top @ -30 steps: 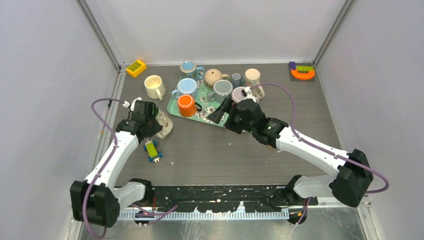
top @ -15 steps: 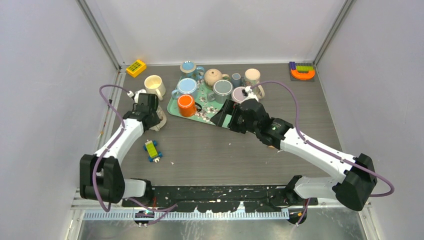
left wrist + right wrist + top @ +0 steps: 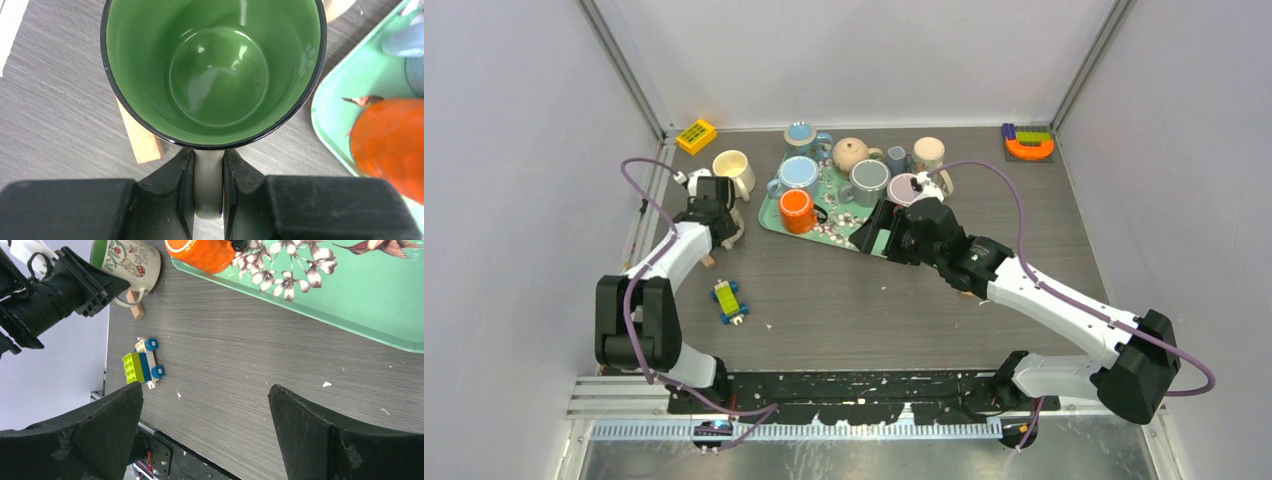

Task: Turn the mug right side up
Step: Place the cup at the corner of the board.

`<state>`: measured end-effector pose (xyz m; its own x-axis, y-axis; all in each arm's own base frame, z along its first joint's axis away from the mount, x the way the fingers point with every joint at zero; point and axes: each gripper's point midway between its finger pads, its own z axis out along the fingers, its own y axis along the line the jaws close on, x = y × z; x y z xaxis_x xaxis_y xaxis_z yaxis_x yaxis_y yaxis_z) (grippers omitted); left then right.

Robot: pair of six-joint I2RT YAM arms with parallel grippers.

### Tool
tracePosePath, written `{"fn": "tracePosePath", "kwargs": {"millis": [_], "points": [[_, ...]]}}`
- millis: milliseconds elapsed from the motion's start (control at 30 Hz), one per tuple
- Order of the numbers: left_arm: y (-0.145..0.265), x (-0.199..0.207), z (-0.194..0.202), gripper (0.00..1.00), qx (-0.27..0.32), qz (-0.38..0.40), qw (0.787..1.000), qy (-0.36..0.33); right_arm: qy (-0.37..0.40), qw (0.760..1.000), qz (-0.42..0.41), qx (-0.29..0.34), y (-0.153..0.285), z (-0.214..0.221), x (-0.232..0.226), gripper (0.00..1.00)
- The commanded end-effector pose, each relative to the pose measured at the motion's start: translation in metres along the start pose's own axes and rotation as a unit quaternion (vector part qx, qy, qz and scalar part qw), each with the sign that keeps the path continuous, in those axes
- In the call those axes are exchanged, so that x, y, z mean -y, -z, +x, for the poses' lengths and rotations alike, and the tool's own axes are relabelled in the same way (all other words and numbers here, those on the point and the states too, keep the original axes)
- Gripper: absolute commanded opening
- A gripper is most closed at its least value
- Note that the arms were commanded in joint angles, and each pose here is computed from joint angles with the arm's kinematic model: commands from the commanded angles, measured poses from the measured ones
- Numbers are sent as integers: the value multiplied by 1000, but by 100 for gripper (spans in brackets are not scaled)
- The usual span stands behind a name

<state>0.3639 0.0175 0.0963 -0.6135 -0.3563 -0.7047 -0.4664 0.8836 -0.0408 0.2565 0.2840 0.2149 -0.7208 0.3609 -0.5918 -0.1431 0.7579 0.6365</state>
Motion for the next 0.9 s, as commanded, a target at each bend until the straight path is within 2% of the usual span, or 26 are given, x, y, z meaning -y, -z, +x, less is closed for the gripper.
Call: {"fn": "tracePosePath", "kwargs": {"millis": [0, 267, 500, 867], "points": [[-15, 6, -44, 3, 58, 0, 998, 26, 9, 999, -15, 42, 11, -26, -13, 100], [-40, 8, -43, 15, 23, 4, 999, 26, 20, 998, -1, 57, 11, -29, -6, 100], [-49, 17, -38, 30, -3, 15, 1000, 14, 25, 998, 0, 63, 10, -30, -4, 100], [-20, 22, -52, 69, -14, 30, 999, 42, 59, 995, 29, 71, 1, -31, 13, 100]]}}
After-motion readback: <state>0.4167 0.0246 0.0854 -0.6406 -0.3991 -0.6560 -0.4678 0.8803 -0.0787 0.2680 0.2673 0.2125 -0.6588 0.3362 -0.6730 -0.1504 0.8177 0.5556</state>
